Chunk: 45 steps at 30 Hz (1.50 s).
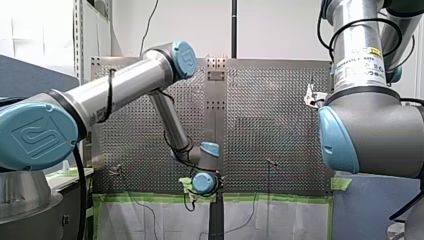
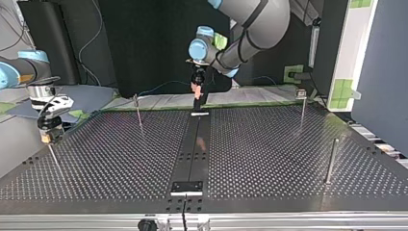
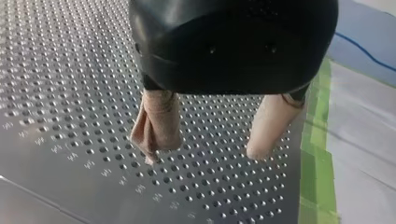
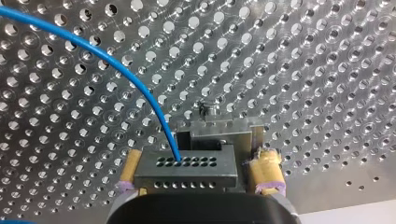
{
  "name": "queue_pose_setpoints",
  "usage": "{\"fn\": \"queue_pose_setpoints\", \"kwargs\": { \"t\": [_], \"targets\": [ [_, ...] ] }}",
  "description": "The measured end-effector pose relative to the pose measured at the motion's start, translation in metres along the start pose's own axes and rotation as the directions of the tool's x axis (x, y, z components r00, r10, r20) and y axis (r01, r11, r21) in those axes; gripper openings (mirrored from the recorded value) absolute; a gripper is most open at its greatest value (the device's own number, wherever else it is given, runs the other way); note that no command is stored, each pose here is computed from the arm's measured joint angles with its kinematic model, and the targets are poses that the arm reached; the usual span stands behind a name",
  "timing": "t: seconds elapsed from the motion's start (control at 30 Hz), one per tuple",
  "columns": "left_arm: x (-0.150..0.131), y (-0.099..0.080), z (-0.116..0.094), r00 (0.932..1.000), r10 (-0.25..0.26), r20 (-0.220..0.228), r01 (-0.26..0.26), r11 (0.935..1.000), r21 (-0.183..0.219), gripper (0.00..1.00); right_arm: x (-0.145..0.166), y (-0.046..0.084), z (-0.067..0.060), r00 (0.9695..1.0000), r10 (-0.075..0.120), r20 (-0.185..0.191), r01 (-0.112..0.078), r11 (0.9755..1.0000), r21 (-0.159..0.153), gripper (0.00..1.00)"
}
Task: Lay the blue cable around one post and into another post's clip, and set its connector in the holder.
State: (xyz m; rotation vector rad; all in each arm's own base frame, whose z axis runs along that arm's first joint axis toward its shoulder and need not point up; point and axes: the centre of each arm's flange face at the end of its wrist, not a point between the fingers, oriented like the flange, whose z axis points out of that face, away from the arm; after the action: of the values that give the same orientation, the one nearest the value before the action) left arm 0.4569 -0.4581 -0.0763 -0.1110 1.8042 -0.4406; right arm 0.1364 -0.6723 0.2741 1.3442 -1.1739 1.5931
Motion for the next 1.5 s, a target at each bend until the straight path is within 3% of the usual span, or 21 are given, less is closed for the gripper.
{"fn": "queue_pose_setpoints", "kwargs": {
  "t": [0.1, 0.3, 0.43, 0.63, 0.87, 1.17, 1.4, 1.5],
  "targets": [
    [0.013, 0.005, 0.0, 0.9997, -0.016, -0.017, 0.016, 0.9998, -0.009, 0.99, 0.0, 0.0, 0.0, 1.0, 0.0, 0.0, 0.0, 1.0, 0.0, 1.0],
    [0.052, 0.029, -0.018, 0.9954, -0.029, -0.092, 0.023, 0.9974, -0.069, 0.99, 0.0, 0.0, 0.0, 1.0, 0.0, 0.0, 0.0, 1.0, 0.0, 1.0],
    [0.077, 0.048, -0.035, 0.9927, -0.023, -0.118, 0.011, 0.9944, -0.105, 0.99, 0.0, 0.0, 0.0, 1.0, 0.0, 0.0, 0.0, 1.0, 0.0, 1.0],
    [0.112, 0.075, -0.062, 0.9866, -0.002, -0.163, -0.018, 0.9923, -0.122, 0.99, 0.0, 0.0, 0.0, 1.0, 0.0, 0.0, 0.0, 1.0, 0.0, 1.0],
    [0.152, 0.092, -0.086, 0.9715, -0.004, -0.237, -0.019, 0.9953, -0.095, 0.99, 0.0, 0.0, 0.0, 1.0, 0.0, 0.0, 0.0, 1.0, 0.0, 1.0],
    [0.192, 0.1, -0.095, 0.9539, -0.066, -0.293, 0.054, 0.9973, -0.05, 0.99, 0.0, 0.0, 0.0, 1.0, 0.0, 0.0, 0.0, 1.0, 0.0, 1.0],
    [0.217, 0.101, -0.093, 0.9404, -0.119, -0.319, 0.12, 0.9926, -0.016, 0.99, 0.0, 0.0, 0.0, 1.0, 0.0, 0.0, 0.0, 1.0, 0.0, 1.0],
    [0.229, 0.104, -0.093, 0.9299, -0.144, -0.339, 0.15, 0.9887, -0.009, 0.99, 0.0, 0.0, 0.0, 1.0, 0.0, 0.0, 0.0, 1.0, 0.0, 1.0]
  ]
}}
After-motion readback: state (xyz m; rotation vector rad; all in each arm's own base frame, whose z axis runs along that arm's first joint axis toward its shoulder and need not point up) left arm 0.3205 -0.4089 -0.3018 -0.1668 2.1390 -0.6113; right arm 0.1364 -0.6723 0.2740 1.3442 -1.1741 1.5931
